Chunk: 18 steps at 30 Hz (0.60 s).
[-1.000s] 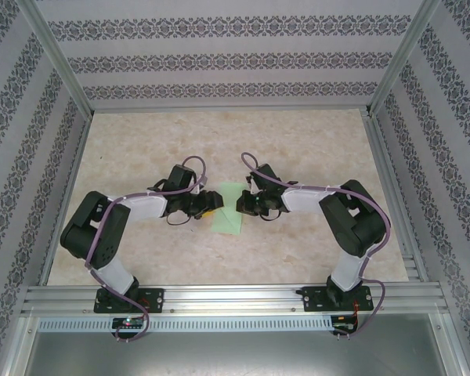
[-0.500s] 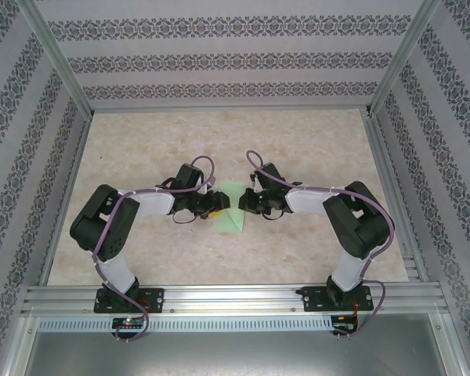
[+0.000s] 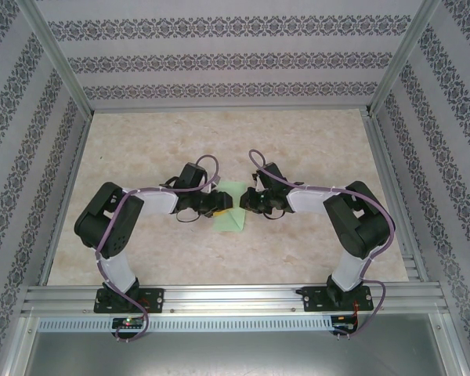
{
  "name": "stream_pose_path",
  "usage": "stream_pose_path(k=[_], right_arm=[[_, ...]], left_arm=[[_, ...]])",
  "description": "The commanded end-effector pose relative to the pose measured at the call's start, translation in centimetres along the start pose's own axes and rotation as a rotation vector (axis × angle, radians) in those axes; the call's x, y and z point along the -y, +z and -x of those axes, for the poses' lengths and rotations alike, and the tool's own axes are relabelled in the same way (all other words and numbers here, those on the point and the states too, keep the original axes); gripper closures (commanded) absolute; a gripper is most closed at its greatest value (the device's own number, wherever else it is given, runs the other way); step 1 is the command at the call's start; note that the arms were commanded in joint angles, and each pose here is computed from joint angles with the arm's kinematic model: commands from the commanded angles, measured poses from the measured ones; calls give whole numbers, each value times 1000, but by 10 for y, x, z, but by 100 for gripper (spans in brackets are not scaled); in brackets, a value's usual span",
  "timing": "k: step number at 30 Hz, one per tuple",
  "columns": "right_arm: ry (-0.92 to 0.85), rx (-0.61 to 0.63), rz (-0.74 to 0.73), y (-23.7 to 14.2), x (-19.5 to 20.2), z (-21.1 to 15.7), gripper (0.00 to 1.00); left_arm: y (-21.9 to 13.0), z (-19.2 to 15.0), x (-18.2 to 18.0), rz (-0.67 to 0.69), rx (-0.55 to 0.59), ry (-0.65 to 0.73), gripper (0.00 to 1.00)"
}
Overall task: Fold a paper plane with a square sheet of paper (pick it up from the middle)
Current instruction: Turn over the paper at the center of the table.
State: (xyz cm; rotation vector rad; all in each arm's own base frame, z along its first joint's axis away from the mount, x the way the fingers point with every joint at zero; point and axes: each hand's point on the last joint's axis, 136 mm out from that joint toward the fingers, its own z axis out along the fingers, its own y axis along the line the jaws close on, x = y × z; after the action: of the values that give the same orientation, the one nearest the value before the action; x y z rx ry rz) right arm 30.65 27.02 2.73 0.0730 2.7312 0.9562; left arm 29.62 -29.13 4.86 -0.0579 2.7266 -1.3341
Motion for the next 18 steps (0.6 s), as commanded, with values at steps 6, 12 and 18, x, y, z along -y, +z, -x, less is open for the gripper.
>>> stream_pose_path(k=[6, 12, 18], right_arm=[[-9, 67, 31, -22, -15, 12, 64], [-2, 179, -66, -59, -3, 27, 43], [-12, 351, -198, -112, 15, 44, 26]], left_arm=[[10, 8, 9, -28, 6, 55, 66], [10, 11, 10, -29, 17, 90, 81], [-6, 19, 23, 19, 52, 198, 94]])
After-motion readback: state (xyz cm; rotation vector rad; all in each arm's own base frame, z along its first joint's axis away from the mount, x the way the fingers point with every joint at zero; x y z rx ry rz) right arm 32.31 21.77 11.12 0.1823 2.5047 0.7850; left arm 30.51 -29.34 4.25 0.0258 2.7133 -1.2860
